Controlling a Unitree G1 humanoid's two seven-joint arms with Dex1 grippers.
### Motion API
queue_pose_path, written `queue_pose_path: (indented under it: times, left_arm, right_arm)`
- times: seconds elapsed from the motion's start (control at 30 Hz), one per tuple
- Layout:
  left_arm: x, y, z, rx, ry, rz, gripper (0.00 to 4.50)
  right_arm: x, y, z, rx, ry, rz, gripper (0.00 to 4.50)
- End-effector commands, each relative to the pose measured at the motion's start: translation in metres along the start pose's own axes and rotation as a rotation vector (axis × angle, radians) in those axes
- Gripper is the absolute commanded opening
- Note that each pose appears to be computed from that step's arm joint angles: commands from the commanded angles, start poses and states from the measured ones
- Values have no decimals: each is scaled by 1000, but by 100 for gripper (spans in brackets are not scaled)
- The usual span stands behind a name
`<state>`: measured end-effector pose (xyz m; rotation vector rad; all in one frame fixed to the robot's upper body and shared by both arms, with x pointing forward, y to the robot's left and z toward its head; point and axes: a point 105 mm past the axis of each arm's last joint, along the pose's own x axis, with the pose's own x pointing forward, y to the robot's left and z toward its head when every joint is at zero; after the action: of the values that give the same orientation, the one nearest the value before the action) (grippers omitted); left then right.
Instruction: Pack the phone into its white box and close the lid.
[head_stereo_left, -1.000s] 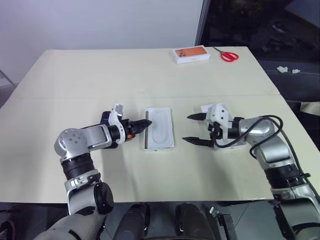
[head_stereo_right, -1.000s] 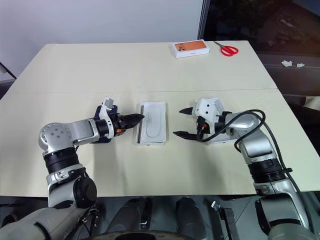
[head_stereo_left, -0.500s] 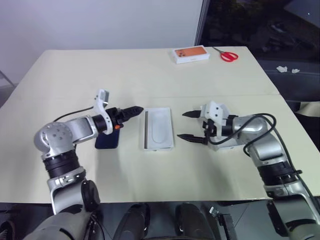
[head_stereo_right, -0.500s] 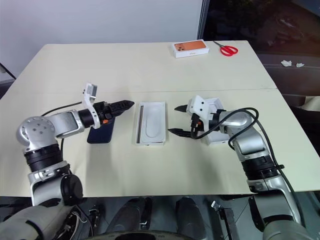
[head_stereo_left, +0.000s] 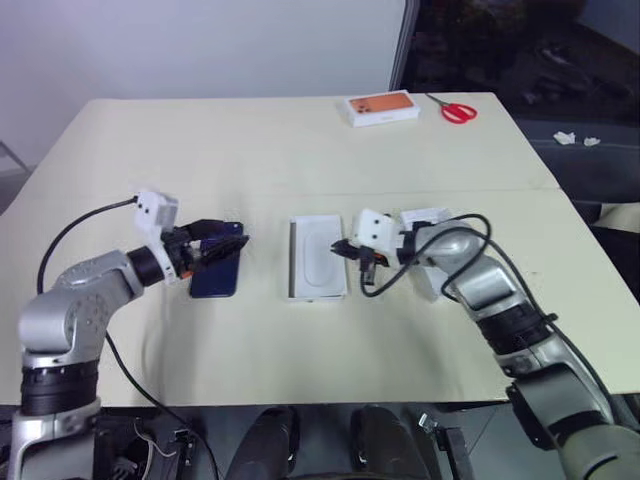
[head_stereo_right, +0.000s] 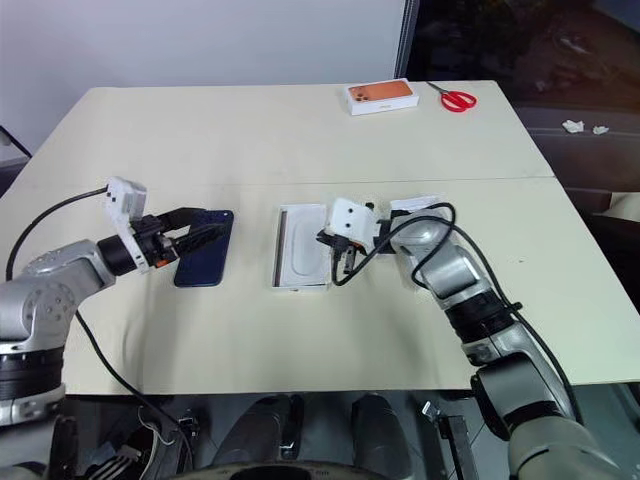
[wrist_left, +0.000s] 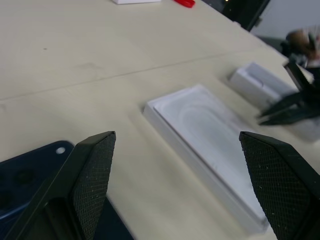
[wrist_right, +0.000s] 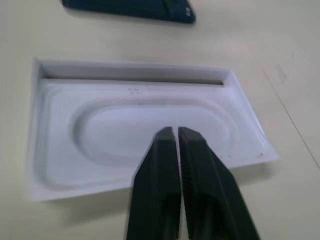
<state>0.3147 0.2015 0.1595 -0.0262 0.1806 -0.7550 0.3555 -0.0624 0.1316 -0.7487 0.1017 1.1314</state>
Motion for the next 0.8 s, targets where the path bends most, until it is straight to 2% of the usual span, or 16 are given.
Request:
queue_pose_path:
  times: [0.03,0.13,0.27,0.43,0.63,0.8]
  left_arm:
    - [-4,-7,2,114,-27,-34,418]
    - [-2,-7,-6,128,-31,-26,418]
    - [4,-8,-9,147,-49,-7,418]
    - [8,-11,-7,162,-58,-1,418]
    - [11,-15,-8,169,-59,-2,418]
    - [13,-14,-9,166,-57,10,418]
  right_arm:
    - [12,-8,17,-81,18,-31,10]
    - [25,-5,18,-129,55,-24,10]
    - [35,-4,3,-227,161,-9,10]
    - [44,1,-1,-269,191,23,10]
    - [58,12,9,-256,156,53,10]
    - [70,17,28,-192,93,45,10]
